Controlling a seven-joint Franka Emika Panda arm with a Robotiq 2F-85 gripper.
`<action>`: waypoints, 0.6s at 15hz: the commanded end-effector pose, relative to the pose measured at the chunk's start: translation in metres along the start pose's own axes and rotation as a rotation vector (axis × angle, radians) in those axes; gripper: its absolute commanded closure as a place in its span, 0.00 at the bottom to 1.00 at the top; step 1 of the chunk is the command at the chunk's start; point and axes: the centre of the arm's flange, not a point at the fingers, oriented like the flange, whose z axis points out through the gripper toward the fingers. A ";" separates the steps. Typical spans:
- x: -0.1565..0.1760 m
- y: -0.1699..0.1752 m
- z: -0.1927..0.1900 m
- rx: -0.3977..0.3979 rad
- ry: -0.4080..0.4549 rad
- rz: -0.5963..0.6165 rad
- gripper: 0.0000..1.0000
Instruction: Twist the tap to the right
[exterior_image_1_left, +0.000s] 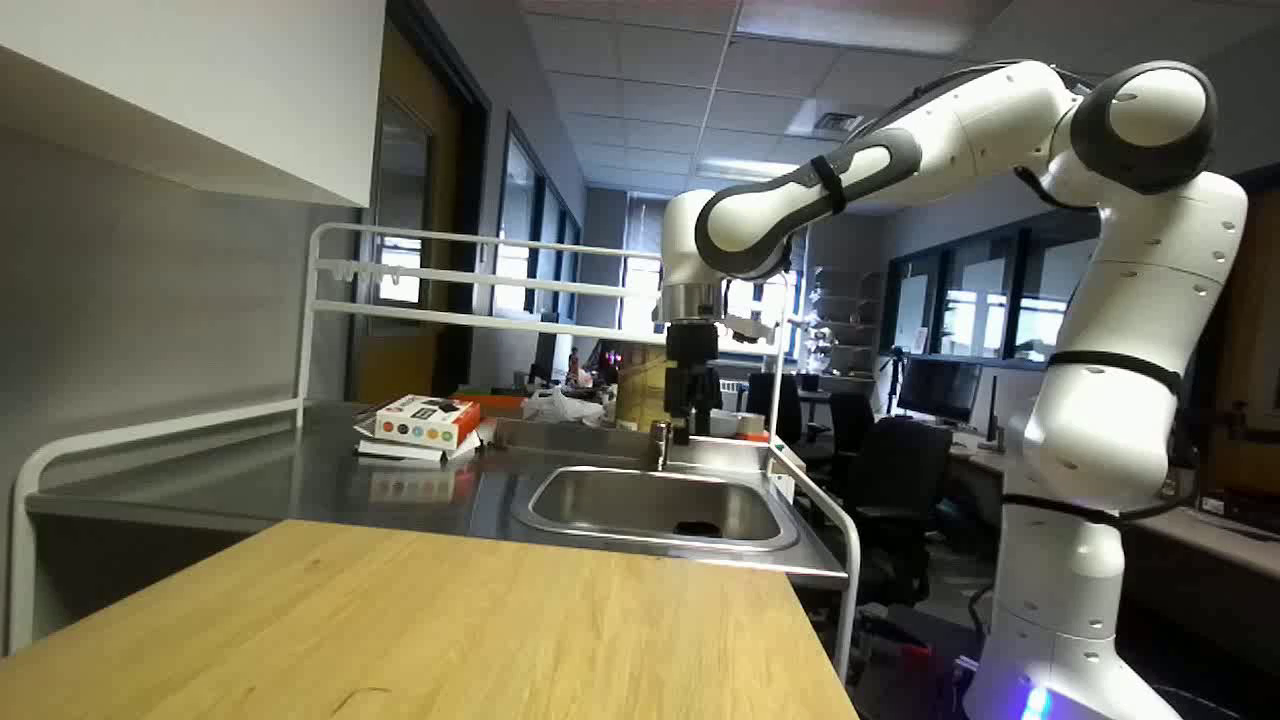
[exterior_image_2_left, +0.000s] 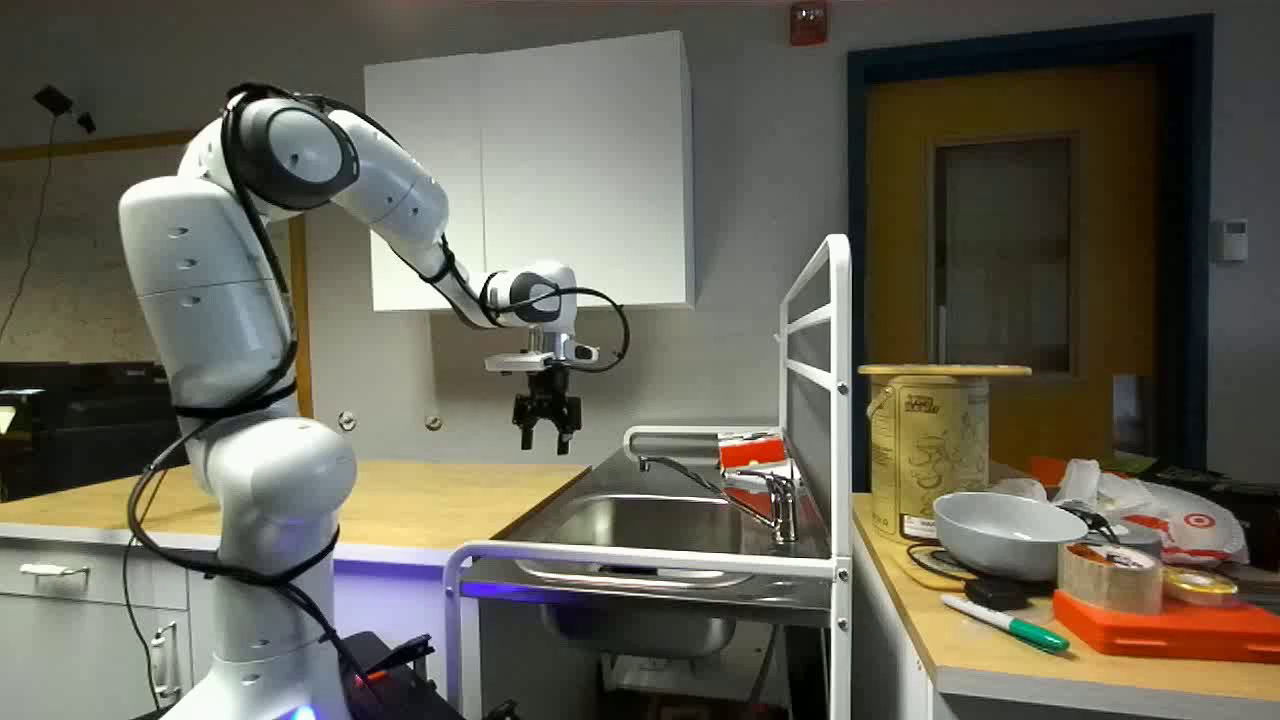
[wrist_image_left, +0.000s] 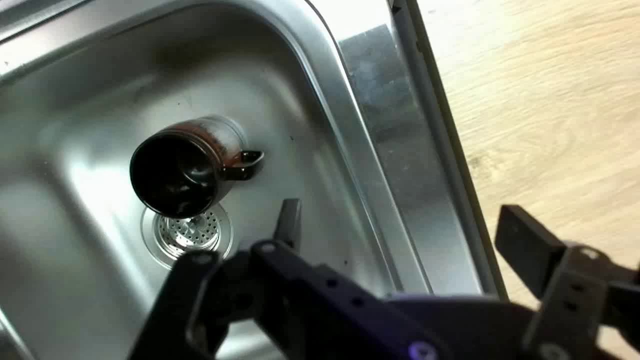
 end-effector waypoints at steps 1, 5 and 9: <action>0.000 0.000 0.000 0.000 0.002 0.000 0.00; 0.000 0.000 -0.002 0.000 0.006 0.000 0.00; 0.000 0.000 -0.002 0.000 0.006 0.000 0.00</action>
